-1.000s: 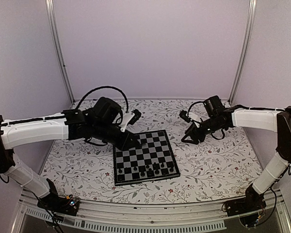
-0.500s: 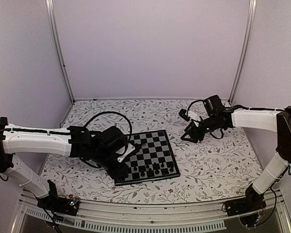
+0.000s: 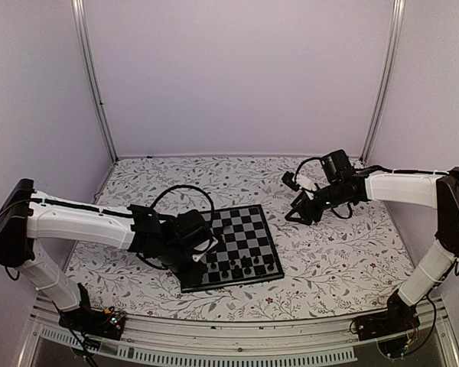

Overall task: Set up the chess pieces on the board
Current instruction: Place the chess piece on the chessboard.

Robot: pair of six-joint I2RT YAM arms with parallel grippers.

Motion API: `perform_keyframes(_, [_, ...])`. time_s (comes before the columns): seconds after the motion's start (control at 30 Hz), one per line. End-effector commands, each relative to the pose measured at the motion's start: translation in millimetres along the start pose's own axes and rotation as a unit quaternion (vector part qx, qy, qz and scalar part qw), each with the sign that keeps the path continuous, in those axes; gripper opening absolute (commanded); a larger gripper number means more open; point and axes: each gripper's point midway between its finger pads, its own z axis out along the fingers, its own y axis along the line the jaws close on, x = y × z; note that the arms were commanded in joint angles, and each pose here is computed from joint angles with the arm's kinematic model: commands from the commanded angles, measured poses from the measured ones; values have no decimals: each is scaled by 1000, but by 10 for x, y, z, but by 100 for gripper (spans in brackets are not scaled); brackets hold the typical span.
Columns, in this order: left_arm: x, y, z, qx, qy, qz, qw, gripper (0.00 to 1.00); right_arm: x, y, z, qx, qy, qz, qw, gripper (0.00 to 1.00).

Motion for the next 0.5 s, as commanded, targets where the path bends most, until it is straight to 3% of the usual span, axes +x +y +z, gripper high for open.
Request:
perform_keyframes(0.0, [-59,-12,52,-13,-6,2,1000,0,59,-15,46,4,6,-1,1000,60])
perform_keyframes(0.47, [-165,38,93,-31,-23,0,999,1,104,3,103,-7,12,4,1000,61])
